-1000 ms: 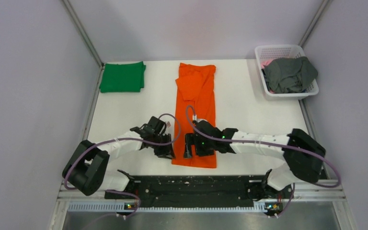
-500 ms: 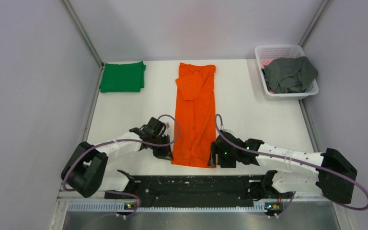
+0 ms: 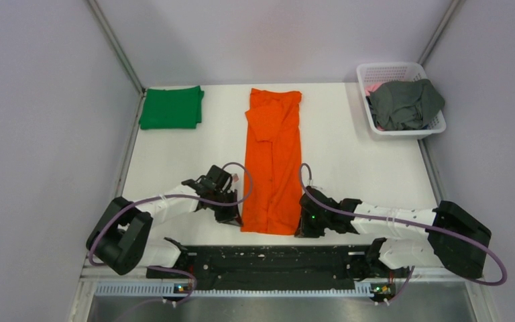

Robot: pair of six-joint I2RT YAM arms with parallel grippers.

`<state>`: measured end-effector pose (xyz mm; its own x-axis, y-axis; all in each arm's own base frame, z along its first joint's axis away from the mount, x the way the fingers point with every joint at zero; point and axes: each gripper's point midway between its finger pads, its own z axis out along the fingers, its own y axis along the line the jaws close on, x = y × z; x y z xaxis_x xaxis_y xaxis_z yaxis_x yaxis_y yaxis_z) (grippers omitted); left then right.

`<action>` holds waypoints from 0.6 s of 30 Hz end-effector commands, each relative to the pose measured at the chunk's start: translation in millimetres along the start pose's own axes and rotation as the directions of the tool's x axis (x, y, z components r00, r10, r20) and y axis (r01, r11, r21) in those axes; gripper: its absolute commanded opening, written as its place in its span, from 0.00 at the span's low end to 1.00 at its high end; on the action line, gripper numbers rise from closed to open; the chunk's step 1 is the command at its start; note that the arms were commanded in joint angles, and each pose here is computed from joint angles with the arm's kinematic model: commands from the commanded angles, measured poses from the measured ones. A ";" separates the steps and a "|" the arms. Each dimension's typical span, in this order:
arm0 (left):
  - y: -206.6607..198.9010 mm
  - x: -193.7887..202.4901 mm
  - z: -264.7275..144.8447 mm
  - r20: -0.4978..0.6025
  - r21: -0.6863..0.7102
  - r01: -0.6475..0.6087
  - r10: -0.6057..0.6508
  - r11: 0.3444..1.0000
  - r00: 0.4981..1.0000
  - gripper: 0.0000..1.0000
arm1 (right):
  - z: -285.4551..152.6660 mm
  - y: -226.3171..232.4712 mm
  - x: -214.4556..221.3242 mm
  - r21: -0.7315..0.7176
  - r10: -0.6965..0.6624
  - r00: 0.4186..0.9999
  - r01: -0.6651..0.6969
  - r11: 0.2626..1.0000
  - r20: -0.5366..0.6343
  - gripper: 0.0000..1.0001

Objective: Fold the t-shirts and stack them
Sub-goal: Grab the bottom of the folded rectangular tshirt with both arms, then fold the folded rectangular tshirt in 1/3 of the way

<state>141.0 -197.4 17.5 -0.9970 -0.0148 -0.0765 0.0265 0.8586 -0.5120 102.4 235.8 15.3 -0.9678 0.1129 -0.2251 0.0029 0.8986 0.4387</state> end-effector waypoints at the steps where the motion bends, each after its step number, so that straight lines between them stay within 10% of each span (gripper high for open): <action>1: -17.2 2.3 -11.0 -0.006 0.070 -0.032 0.032 0.997 0.999 0.00 | -8.0 14.0 -18.4 -0.014 -0.048 0.997 0.049 0.999 0.057 0.00; 18: -83.2 -140.6 -55.8 0.233 0.186 -0.071 0.026 0.980 0.972 0.00 | -50.8 81.5 -172.6 -0.074 -0.208 0.903 0.253 0.965 0.376 0.00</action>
<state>227.2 -239.7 98.0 -0.9775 -0.0459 -0.2058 0.0970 0.7688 -0.6321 207.3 261.4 100.6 -0.8714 0.0627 -0.4865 -0.1819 0.8798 0.4391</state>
